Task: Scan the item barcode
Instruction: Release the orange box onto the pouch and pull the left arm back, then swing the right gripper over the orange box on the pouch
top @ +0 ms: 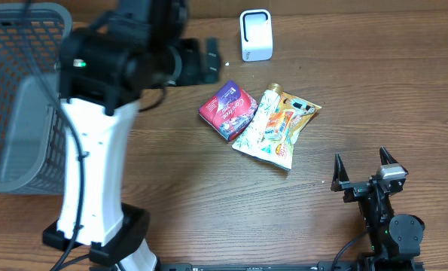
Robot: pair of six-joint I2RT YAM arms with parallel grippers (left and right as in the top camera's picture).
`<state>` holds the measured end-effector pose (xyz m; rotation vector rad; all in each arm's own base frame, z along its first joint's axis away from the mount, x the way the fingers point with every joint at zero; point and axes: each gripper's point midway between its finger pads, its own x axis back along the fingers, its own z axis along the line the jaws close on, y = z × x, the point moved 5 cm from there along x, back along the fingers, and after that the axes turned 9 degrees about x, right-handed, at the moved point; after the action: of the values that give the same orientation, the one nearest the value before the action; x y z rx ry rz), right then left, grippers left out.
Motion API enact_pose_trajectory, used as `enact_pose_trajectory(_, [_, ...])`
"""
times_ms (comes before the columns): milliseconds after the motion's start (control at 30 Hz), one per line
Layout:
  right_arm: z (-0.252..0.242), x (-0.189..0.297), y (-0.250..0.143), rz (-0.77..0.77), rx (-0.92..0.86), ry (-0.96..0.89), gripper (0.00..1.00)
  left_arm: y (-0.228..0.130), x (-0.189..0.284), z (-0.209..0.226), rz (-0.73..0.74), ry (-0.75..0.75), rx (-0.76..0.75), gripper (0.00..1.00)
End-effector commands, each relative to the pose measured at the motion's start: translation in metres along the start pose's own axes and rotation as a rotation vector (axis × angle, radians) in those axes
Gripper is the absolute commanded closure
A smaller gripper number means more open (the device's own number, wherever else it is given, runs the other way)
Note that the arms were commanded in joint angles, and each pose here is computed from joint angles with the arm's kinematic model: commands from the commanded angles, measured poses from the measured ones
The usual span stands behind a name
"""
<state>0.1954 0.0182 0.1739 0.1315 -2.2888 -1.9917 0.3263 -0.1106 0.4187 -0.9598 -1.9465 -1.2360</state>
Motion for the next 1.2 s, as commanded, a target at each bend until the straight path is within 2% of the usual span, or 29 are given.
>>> enact_pose_trajectory(0, [-0.002, 0.000, -0.002, -0.001, 0.001, -0.018, 0.00, 0.014, 0.033, 0.043, -0.105, 0.054, 0.153, 0.00])
enact_pose_trajectory(233, [-0.002, 0.000, -0.002, -0.001, 0.001, -0.018, 0.00, 0.028, 0.032, 0.089, -0.100, 0.114, 0.199, 0.00])
enact_pose_trajectory(400, [-0.002, 0.000, -0.002, -0.001, 0.001, -0.018, 0.00, 0.036, 0.029, 0.120, -0.113, 0.188, 0.336, 0.00])
enact_pose_trajectory(633, [-0.003, 0.000, 0.001, -0.020, 0.003, -0.019, 0.00, 0.040, 0.033, 0.139, -0.128, 0.222, 0.378, 0.00])
enact_pose_trajectory(700, [0.007, 0.002, 0.021, -0.123, 0.013, 0.065, 0.00, 0.040, 0.032, 0.139, -0.128, 0.221, 0.378, 0.00])
enact_pose_trajectory(767, [0.026, 0.009, 0.043, -0.250, 0.048, 0.233, 0.00, 0.040, 0.032, 0.138, -0.128, 0.221, 0.378, 0.00])
enact_pose_trajectory(833, [0.047, 0.024, 0.065, -0.393, 0.116, 0.416, 0.00, 0.040, 0.032, 0.138, -0.128, 0.221, 0.378, 0.00])
enact_pose_trajectory(933, [0.064, 0.047, 0.089, -0.568, 0.223, 0.559, 0.00, 0.040, 0.032, 0.138, -0.128, 0.221, 0.378, 0.00])
enact_pose_trajectory(1167, [0.062, 0.073, 0.129, -0.781, 0.328, 0.519, 0.00, 0.040, 0.032, 0.138, -0.127, 0.221, 0.377, 0.00])
